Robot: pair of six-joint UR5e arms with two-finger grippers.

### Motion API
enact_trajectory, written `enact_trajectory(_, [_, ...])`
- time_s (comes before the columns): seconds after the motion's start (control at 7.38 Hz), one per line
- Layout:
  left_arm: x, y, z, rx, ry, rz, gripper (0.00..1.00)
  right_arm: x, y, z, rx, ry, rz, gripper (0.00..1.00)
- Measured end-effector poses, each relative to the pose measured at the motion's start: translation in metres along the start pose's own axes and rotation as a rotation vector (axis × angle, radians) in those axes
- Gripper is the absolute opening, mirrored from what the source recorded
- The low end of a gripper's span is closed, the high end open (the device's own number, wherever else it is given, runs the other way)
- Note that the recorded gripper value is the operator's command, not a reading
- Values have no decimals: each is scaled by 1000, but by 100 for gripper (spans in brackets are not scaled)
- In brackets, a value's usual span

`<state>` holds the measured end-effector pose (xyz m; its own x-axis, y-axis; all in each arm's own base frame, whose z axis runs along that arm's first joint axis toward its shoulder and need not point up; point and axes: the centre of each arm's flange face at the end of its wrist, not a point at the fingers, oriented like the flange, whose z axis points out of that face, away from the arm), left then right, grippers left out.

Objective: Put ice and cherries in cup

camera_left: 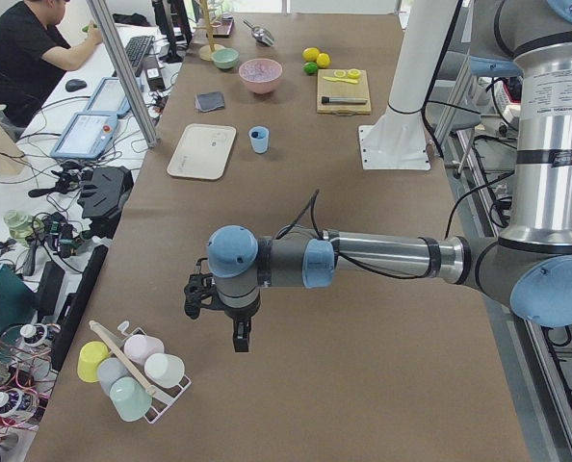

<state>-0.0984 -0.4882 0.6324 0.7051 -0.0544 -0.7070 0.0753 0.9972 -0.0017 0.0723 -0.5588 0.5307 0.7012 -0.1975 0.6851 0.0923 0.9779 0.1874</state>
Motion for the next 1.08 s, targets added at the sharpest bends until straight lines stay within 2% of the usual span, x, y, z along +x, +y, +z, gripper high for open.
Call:
enact_trajectory(0.27, [-2, -8, 0, 15, -2, 11, 98, 0, 0, 0, 0, 0, -1, 100])
enact_trajectory(0.68, [1, -8, -4, 70, 0, 63, 98, -1, -1, -2, 4, 2, -4, 100])
enact_trajectory(1.08, [9, 1, -12, 81, 6, 74, 98, -2, 0, -3, 5, 1, -4, 100])
